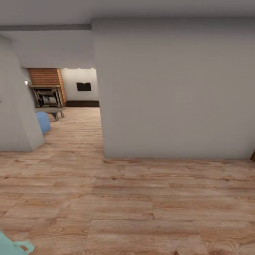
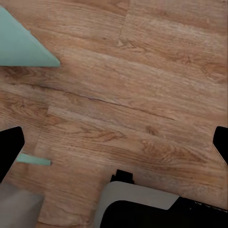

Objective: Move the two storage containers from the living room to the garage. In the garage, place one container on the floor and stack the other container on top of it (either order is fine).

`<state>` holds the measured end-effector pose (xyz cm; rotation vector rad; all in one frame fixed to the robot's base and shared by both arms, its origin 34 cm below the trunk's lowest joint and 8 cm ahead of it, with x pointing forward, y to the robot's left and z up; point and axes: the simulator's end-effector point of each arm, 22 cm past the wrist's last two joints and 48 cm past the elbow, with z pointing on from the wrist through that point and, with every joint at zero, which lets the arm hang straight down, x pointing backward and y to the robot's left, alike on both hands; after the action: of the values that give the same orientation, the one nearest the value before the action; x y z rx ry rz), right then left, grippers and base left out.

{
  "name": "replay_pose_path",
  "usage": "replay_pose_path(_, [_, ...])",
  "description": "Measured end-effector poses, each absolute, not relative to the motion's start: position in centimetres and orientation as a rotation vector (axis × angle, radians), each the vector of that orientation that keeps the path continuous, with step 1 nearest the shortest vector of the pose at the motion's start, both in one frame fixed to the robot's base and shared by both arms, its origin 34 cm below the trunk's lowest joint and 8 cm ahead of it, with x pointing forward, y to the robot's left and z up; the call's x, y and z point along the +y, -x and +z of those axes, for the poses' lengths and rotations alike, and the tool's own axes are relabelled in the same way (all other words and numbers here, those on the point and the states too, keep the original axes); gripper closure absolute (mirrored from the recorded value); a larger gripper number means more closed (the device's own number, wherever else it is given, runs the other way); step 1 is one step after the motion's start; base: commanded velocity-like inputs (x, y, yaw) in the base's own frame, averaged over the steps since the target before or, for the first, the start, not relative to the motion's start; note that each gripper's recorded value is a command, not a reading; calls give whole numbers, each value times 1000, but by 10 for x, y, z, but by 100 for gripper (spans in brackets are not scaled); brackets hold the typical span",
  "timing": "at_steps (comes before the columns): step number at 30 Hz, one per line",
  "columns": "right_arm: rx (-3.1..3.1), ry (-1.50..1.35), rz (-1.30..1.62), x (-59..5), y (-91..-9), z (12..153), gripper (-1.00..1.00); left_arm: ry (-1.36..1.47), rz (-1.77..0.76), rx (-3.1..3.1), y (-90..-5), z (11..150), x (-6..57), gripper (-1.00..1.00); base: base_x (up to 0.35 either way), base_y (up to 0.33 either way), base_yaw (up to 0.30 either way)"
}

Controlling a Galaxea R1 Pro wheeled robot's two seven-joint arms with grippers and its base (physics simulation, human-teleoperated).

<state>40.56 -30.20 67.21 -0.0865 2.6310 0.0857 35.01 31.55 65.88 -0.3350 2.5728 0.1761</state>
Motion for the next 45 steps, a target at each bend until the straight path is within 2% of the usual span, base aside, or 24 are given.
replay_pose_path(29, [2631, 87, 86, -302, -406, 672, -100, 332, 178, 2573, -350, 659, 316, -100, 325, 0, 2])
replay_pose_path(45, [2631, 87, 86, -302, -406, 672, -100, 329, 174, 2574, -350, 659, 314, -100, 325, 0, 229])
